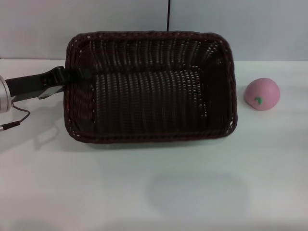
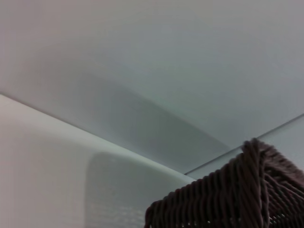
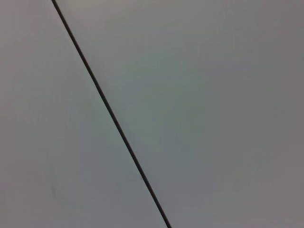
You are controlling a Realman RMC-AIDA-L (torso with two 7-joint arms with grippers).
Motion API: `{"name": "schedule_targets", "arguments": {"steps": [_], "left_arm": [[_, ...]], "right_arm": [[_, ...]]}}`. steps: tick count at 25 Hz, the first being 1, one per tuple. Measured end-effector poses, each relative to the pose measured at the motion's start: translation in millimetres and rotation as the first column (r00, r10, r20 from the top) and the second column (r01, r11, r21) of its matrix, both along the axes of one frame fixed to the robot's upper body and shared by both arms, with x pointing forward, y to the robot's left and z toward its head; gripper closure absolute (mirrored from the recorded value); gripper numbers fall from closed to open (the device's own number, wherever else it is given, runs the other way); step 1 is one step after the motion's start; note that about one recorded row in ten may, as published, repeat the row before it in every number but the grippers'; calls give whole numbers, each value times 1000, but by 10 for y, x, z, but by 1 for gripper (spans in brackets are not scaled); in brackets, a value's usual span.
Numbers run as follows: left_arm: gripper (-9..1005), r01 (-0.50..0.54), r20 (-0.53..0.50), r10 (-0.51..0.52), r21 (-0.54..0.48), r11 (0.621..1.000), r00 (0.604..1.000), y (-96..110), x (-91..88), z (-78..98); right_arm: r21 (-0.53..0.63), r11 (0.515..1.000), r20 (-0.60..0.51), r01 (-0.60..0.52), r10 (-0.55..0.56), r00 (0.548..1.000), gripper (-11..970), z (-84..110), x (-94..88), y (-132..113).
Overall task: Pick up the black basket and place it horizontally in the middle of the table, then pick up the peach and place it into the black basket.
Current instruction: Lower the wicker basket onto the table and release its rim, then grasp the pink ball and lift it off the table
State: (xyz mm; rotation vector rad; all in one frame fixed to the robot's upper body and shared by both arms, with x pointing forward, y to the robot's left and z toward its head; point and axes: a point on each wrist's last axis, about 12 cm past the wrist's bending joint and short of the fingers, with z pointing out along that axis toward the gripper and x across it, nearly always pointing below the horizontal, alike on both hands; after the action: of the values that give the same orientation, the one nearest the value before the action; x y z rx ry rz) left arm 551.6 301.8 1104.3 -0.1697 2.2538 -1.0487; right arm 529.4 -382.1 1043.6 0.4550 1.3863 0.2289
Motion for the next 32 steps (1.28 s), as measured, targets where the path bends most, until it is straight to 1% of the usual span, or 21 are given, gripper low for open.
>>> {"name": "schedule_targets", "arguments": {"steps": [6,8,9,11,12,13,20,23,25,26,27,29,30,32], "left_arm": [[522,12,14,-12,-4,1000,1000,15,-10,22],[467,5,48,-5,-17,1000,999,61,1,62],[439,5,48,-5,-17,1000,999,61,1,62],[384,7,92,-5,-19,1000,996,104,30,125],[384,7,92,-5,-19,1000,996,104,30,125],[384,6,116,-4,-14,1000,993,131,53,160],[385,8,143,-4,-26,1000,990,155,96,151],[386,7,191,1,-39,999,982,190,109,168],[386,2,254,14,-62,998,967,222,108,186],[386,3,298,22,-82,997,954,233,103,200],[387,4,344,32,-106,994,938,246,91,208],[387,9,430,54,-144,989,901,275,49,204],[387,13,478,68,-163,987,876,290,26,209],[387,23,553,81,-180,983,829,310,-30,198]], "right_arm": [[-1,1000,1,-3,3,1000,216,5,9,6],[-1,1000,1,-3,3,1000,216,4,8,6],[-1,1000,1,-3,3,1000,216,4,7,6],[-1,1000,4,-4,4,1000,216,5,3,8],[-1,1000,4,-4,4,1000,216,5,3,8],[-1,1000,5,-6,6,1000,216,5,3,12],[-1,1000,5,-9,9,1000,216,1,-1,19],[-16,999,3,-41,41,999,216,8,9,51],[-58,994,7,-96,97,995,216,41,31,95],[-115,979,16,-168,170,985,216,93,55,153],[-115,979,16,-168,170,985,216,93,55,153],[-176,953,20,-246,254,967,216,151,73,214],[-206,936,19,-287,297,955,216,182,79,241],[-257,889,2,-380,393,919,216,251,84,282]]}}
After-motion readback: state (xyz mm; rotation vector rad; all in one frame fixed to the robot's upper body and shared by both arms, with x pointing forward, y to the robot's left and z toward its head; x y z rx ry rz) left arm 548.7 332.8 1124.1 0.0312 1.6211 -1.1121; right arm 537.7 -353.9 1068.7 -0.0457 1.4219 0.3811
